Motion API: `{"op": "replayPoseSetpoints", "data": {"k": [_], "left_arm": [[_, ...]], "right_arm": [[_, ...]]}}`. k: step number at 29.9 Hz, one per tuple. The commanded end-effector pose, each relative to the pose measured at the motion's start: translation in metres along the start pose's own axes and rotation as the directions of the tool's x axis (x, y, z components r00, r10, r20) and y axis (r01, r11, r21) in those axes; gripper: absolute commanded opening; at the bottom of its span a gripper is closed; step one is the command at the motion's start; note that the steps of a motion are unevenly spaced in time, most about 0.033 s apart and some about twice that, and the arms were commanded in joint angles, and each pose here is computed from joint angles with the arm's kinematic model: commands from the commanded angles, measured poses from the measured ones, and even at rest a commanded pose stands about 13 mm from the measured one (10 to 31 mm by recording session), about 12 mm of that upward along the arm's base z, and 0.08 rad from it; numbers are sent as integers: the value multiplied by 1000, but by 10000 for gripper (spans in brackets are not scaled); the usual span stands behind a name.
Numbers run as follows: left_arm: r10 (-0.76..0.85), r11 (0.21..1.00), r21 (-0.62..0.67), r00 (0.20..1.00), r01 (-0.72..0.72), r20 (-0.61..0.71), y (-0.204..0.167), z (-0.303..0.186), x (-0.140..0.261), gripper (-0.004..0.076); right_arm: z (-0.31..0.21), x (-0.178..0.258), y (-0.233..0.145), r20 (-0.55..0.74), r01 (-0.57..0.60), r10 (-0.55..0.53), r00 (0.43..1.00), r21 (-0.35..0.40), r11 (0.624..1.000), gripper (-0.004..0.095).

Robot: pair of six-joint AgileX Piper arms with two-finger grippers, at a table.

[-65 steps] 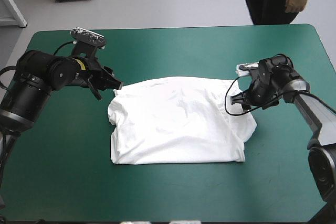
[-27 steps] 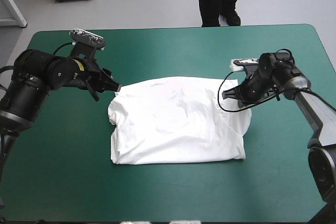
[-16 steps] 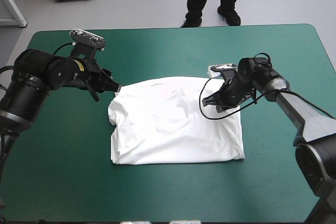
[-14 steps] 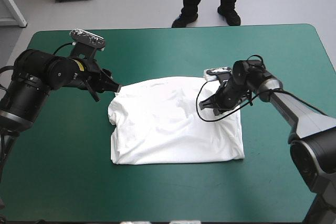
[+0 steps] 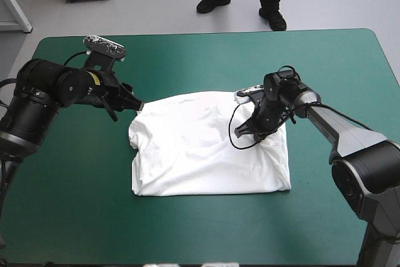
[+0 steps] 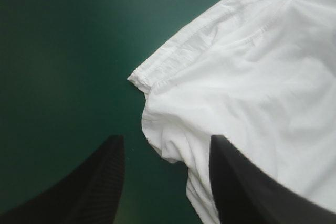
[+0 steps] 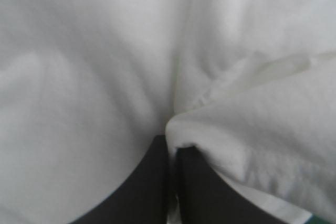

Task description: Fold the cloth

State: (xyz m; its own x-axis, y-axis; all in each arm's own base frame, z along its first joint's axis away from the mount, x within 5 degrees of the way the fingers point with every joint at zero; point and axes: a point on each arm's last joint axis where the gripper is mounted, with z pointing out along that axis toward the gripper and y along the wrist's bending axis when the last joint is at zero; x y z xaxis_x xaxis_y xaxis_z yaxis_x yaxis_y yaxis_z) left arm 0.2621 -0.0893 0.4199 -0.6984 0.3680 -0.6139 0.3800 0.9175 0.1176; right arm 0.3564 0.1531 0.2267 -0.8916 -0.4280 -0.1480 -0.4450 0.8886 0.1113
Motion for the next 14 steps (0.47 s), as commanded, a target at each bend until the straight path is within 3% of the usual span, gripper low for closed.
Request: {"op": "replayPoseSetpoints", "data": {"k": [1,8,14], "left_arm": [[-3,1000,-6,995,4,103,1,-23,-6,368],[3,1000,-7,995,-3,103,1,-28,-4,368],[1,1000,-7,996,-1,93,1,-39,3,368]], "right_arm": [[-43,-4,4,77,28,-28,997,8,1000,158],[-76,-3,11,152,31,-28,988,-14,999,467],[-109,14,11,177,43,-51,983,50,998,486]]}}
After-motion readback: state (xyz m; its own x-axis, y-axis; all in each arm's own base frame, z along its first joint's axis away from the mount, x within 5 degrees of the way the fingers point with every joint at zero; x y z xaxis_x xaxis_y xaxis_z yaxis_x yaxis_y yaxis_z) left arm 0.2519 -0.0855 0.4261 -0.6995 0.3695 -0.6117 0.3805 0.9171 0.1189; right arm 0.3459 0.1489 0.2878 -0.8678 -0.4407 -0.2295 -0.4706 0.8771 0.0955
